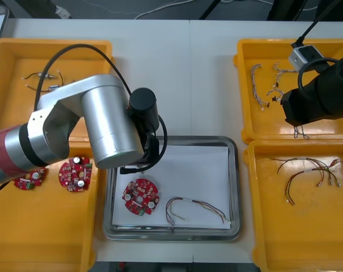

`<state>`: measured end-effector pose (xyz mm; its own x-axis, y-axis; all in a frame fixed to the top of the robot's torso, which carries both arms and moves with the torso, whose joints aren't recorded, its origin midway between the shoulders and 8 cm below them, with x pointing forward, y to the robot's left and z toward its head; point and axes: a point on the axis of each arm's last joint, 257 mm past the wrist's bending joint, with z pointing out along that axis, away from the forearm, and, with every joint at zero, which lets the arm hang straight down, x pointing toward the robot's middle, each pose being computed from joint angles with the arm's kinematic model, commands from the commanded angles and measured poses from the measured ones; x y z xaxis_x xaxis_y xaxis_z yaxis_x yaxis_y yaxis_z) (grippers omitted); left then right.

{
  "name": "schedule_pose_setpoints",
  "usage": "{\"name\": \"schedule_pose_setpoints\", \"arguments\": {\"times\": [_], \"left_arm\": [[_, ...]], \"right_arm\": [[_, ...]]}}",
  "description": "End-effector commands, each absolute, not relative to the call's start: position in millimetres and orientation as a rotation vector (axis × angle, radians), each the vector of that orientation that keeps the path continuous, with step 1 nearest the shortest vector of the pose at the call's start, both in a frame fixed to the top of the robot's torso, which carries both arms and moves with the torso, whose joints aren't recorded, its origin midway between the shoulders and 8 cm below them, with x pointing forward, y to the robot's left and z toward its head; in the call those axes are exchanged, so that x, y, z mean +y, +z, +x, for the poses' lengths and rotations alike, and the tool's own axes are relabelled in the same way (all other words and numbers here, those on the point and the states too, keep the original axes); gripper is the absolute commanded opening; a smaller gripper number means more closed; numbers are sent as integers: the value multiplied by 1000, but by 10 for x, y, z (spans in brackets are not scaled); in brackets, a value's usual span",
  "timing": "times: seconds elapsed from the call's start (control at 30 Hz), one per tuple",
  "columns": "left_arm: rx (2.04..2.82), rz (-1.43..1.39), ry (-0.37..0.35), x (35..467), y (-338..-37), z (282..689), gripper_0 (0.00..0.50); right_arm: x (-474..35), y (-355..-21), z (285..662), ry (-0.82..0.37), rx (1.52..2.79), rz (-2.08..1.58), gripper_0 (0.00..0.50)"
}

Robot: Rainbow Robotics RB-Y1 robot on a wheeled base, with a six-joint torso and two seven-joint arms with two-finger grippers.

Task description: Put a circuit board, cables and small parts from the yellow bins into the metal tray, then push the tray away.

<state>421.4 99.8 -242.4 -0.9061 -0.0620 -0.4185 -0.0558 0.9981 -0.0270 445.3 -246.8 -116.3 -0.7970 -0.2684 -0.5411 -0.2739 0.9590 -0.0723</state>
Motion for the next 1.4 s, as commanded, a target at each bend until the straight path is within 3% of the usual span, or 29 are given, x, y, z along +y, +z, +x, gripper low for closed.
{"name": "schedule_pose_setpoints", "arguments": {"times": [0.03,0.27,0.5,0.77,1.1,1.4], "left_arm": [[2672,35,-80,895,-1860,4234,500],[2684,67,-92,1158,-1429,4265,500],[2659,103,-23,1585,-1085,4404,500],[2663,43,36,2073,-953,4672,500],[2653,32,-14,2511,-836,5076,500],[2565,53,14,3012,-697,5354,500]], "right_arm": [[-2241,-1132,4339,59,2512,-461,0],[-2010,-1099,4174,125,2489,-576,0],[-1770,-1073,3988,151,2444,-722,0],[-1502,-1140,3766,107,2373,-928,0],[-1235,-1402,3465,63,2324,-1184,0],[-943,-1553,3387,58,2182,-1453,0]]}}
